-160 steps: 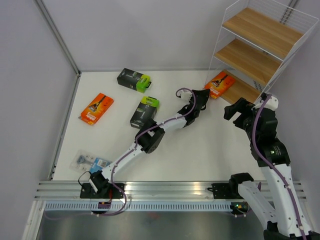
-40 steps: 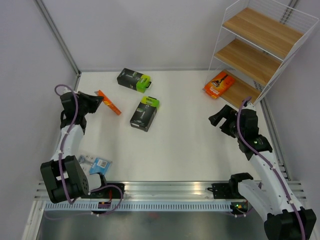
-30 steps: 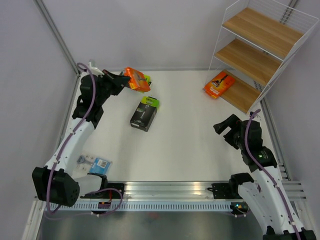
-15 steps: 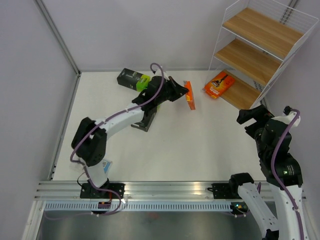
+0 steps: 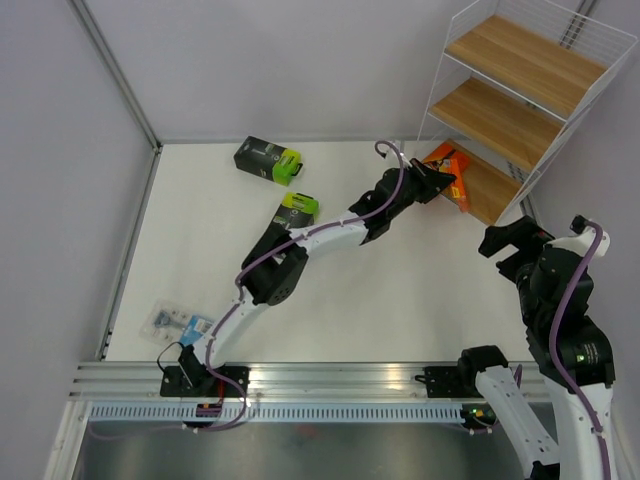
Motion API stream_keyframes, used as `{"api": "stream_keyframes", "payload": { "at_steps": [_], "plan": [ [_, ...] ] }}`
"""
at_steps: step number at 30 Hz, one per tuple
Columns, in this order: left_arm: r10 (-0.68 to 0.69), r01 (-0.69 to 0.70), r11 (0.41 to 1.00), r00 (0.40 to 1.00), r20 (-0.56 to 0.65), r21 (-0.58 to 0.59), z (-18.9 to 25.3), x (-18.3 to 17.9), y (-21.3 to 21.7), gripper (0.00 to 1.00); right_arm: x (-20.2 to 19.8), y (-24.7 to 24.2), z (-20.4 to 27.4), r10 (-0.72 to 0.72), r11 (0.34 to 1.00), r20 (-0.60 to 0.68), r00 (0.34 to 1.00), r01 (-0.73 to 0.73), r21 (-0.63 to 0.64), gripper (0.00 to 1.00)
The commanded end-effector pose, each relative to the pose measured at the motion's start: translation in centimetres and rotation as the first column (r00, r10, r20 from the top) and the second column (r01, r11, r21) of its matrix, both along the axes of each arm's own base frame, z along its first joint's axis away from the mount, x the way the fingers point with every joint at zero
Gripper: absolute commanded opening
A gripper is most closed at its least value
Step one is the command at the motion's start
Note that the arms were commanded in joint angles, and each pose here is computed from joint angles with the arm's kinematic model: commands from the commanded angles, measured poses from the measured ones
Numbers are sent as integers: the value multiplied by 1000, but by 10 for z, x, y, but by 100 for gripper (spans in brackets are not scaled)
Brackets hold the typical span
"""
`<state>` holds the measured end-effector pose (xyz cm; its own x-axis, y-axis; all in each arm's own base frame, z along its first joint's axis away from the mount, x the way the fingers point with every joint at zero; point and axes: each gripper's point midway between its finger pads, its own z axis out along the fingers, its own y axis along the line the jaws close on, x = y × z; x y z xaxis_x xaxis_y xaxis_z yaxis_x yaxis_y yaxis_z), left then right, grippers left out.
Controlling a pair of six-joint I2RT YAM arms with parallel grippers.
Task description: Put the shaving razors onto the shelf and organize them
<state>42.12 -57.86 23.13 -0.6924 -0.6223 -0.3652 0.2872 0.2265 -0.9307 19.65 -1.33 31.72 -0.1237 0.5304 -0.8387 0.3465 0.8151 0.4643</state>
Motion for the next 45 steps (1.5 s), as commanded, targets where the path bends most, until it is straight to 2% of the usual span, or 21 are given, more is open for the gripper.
{"api": "stream_keyframes", "payload": {
  "at_steps": [1,5,6,8,9,11,16,19,20,23,28,33,36,37,42,45],
  "plan": [
    [80,-80,984,997,-1,-161,17,14,-21,2,-7,-11,3,-29,997,-3,1000,29,-71,98],
    [162,-167,965,986,-38,-204,-6,32,-19,2,-14,-15,11,-37,995,3,999,37,-94,98],
    [165,-170,958,985,-39,-230,2,35,-20,2,-15,-15,12,-35,995,6,999,36,-94,98],
    [162,-171,963,985,-58,-209,-19,40,-28,2,-15,-15,10,-38,995,8,999,39,-88,98],
    [152,-163,957,986,-64,-240,-8,41,-32,2,-13,-14,8,-33,996,5,999,33,-88,98],
    [138,-159,961,985,-103,-225,-31,42,-38,2,-8,-10,4,-19,996,-3,1000,19,-82,98],
    [140,-190,968,952,-274,-165,-80,28,-48,2,1,-3,-7,8,998,-24,1000,-9,-69,98],
    [178,-278,937,901,-397,-212,-104,16,-50,2,3,-1,-8,17,998,-34,999,-19,-63,98],
    [184,-297,920,903,-389,-257,-99,17,-51,2,4,0,-8,21,998,-42,999,-24,-62,98],
    [206,-321,901,909,-362,-294,-89,14,-63,2,5,1,-6,23,997,-59,998,-27,-66,98],
    [271,-397,882,867,-418,-254,-115,8,-61,2,9,7,-10,47,998,-73,996,-51,-42,98],
    [310,-469,834,834,-457,-290,-125,12,-55,2,13,11,-18,56,998,-84,995,-58,-20,98],
    [344,-491,822,831,-437,-288,-126,11,-55,2,16,12,-24,57,998,-93,994,-59,-18,98],
    [380,-525,800,819,-430,-291,-124,12,-49,2,17,13,-26,58,998,-94,994,-60,-16,98],
    [382,-514,806,830,-406,-294,-124,10,-54,2,25,20,-44,82,997,-133,988,-82,1,98],
    [344,-498,813,829,-442,-302,-134,7,-58,2,27,19,-52,75,997,-155,985,-76,-1,98]
  ]
}}
